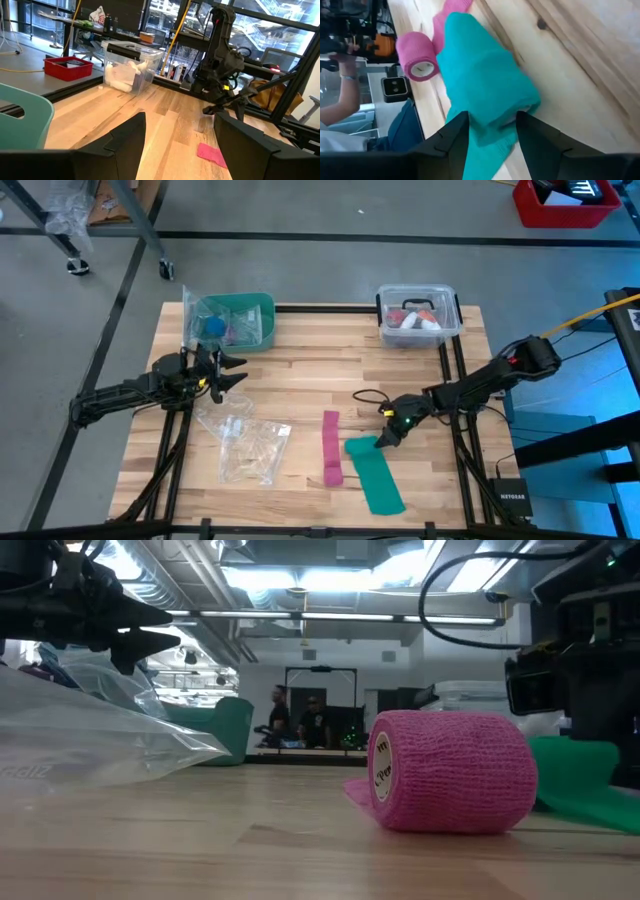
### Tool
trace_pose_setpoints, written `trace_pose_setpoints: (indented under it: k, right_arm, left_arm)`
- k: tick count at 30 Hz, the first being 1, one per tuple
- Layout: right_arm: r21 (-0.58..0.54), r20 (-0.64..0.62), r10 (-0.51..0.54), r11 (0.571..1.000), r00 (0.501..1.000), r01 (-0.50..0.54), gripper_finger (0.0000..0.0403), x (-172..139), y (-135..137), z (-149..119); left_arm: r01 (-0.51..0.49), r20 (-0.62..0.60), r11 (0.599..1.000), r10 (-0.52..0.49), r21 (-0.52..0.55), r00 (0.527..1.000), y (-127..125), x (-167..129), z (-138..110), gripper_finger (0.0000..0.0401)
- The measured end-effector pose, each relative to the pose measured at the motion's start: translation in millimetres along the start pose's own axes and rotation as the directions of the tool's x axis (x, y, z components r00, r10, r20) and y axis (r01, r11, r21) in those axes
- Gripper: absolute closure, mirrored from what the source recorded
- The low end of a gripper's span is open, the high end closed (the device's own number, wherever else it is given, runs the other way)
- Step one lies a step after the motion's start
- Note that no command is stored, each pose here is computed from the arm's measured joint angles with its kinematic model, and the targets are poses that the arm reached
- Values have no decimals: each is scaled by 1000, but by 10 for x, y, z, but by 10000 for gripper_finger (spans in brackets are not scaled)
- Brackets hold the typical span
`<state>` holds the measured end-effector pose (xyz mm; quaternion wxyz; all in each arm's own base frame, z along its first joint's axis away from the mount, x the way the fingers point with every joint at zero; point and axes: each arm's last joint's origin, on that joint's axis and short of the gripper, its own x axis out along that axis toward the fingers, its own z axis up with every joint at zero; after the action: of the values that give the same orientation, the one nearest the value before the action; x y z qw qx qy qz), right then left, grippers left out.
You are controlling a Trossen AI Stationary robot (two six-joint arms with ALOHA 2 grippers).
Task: Roll bandage
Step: Roll the green bandage
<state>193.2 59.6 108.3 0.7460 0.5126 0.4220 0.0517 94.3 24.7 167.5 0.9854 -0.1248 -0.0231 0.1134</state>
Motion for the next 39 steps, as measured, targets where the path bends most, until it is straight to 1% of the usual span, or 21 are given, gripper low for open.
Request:
trace_pose_setpoints:
  k: [6,12,19,21,23,25,28,30,34,37,39]
  right_arm:
    - [1,8,1,1000,1000,-1,237,42,49,45]
    - [-31,84,-7,999,996,9,237,53,112,100]
    - [-31,92,-12,999,996,15,240,53,111,102]
    - [-31,92,-12,999,996,15,253,53,111,102]
    - [-34,92,-12,999,996,15,277,53,111,102]
    - [-54,92,-12,998,996,17,310,53,111,102]
    - [-85,93,-10,996,996,18,369,53,113,103]
    - [-104,95,-3,994,995,13,393,52,119,105]
    - [-126,99,37,992,994,-24,384,50,156,115]
    - [-137,104,60,989,993,-46,397,48,178,123]
    - [-141,102,62,989,993,-47,398,48,179,123]
  left_arm:
    - [0,0,1000,0,0,1000,0,0,0,176]
    - [0,0,1000,0,0,1000,0,0,0,176]
    - [0,0,1000,0,0,1000,0,0,0,176]
    - [0,0,1000,0,0,1000,0,0,0,176]
    - [0,0,1000,0,0,1000,0,0,0,176]
    - [0,0,1000,0,0,1000,0,0,0,176]
    - [0,0,1000,0,0,1000,0,0,0,176]
    - [0,0,1000,0,0,1000,0,0,0,176]
    - [-1,0,1000,1,0,1000,1,0,0,176]
    - [0,0,1000,0,0,1000,0,0,0,176]
    - [0,-1,1000,0,0,1000,0,0,0,176]
